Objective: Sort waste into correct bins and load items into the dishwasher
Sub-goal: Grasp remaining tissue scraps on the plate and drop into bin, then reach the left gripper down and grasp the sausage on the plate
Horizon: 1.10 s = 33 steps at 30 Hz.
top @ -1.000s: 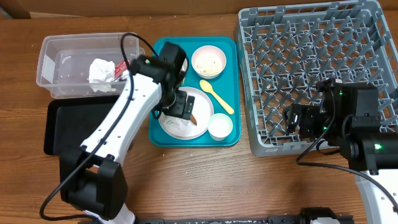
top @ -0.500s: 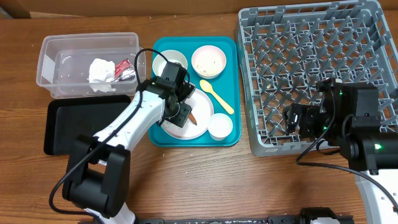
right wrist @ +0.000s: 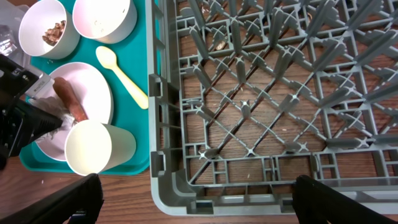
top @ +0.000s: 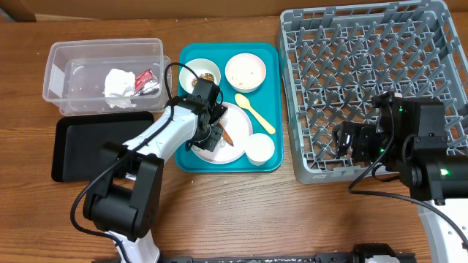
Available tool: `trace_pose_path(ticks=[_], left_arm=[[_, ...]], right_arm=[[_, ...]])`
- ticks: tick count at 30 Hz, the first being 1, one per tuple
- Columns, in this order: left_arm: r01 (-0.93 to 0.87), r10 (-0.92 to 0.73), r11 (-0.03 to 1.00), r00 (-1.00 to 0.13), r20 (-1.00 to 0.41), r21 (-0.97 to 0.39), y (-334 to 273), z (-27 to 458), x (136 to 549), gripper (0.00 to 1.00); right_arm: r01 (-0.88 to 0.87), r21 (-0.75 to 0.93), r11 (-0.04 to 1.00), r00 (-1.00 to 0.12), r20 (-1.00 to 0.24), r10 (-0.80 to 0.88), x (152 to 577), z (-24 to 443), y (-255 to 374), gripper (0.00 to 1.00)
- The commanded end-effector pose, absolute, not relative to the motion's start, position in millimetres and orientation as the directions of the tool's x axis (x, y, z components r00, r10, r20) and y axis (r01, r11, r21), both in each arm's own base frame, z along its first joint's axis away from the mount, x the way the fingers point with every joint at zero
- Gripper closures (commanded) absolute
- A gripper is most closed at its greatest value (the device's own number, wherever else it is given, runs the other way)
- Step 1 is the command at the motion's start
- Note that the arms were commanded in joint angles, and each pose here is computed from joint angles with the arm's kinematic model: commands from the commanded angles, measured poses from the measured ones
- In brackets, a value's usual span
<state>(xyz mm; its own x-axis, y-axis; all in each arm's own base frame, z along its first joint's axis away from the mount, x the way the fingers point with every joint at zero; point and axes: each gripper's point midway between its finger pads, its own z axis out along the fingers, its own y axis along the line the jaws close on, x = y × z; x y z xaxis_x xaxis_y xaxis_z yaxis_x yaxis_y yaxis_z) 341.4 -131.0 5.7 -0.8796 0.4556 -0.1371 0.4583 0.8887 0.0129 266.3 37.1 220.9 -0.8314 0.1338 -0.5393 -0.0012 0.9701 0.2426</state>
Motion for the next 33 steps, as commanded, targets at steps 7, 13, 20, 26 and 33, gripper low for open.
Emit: trace_pose_path(ticks=[7, 13, 20, 26, 33], left_arm=[[0.408, 0.402, 0.913, -0.905, -0.141, -0.012, -143, 70, 359, 0.96], [0.353, 0.34, 0.936, -0.901, -0.271, -0.001, -139, 163, 395, 0.96], [0.085, 0.128, 0.989, -0.906, -0.403, 0.124, -59, 203, 440, 0.96], [-0.121, -0.064, 0.99, -0.852, -0.52, 0.076, 12, 198, 483, 0.96], [-0.133, -0.137, 0.99, -0.835, -0.532, -0.047, 30, 183, 501, 0.0]], right_arm=[[-0.002, 0.244, 0.97, -0.825, -0.548, 0.136, 267, 224, 37, 0.0], [-0.003, 0.244, 0.97, -0.824, -0.549, 0.136, 267, 225, 37, 0.0], [-0.003, 0.244, 0.97, -0.824, -0.55, 0.136, 267, 225, 37, 0.0], [-0.004, 0.244, 0.97, -0.82, -0.556, 0.136, 269, 226, 37, 0.0], [-0.002, 0.244, 0.97, -0.826, -0.547, 0.136, 266, 224, 37, 0.0]])
